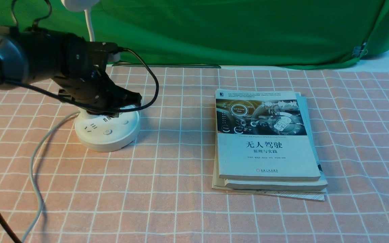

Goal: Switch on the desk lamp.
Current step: Use the left arm to press the button switch on the lamp holder

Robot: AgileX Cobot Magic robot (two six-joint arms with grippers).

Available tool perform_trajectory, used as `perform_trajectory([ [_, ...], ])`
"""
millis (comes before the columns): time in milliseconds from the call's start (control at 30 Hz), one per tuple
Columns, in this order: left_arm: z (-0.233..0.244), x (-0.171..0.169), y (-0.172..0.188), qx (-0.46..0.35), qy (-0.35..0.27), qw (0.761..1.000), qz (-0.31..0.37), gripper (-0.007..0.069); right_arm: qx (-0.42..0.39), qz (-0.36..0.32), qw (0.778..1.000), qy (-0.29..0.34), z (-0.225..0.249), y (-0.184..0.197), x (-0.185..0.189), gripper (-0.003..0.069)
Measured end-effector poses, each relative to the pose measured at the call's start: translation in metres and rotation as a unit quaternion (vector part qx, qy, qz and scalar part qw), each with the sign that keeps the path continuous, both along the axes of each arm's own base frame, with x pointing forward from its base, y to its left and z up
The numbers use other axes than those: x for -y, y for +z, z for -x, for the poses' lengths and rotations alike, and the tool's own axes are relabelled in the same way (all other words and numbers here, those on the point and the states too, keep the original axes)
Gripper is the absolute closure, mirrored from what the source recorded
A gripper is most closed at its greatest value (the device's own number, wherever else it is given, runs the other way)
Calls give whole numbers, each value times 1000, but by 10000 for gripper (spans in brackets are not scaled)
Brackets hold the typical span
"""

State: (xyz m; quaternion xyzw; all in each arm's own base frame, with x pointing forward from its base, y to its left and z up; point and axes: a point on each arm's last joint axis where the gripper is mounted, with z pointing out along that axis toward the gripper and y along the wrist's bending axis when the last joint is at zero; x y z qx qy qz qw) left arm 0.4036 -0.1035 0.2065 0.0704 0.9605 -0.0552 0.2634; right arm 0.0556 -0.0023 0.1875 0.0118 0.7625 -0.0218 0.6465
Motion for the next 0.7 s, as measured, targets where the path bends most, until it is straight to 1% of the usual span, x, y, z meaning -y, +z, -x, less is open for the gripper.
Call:
perform_trajectory([
  [133,-7,3,-9,13,4,1000,9,603,0,0,1000,0,0,0,0,421],
  [333,-12,6,-6,39,16,998,38,603,0,0,1000,0,0,0,0,421],
  [433,-12,8,-12,26,22,998,44,603,0,0,1000,0,0,0,0,421],
  [500,-11,8,-21,2,24,999,43,603,0,0,1000,0,0,0,0,421],
  [700,-16,10,-31,0,28,999,46,603,0,0,1000,0,0,0,0,421],
])
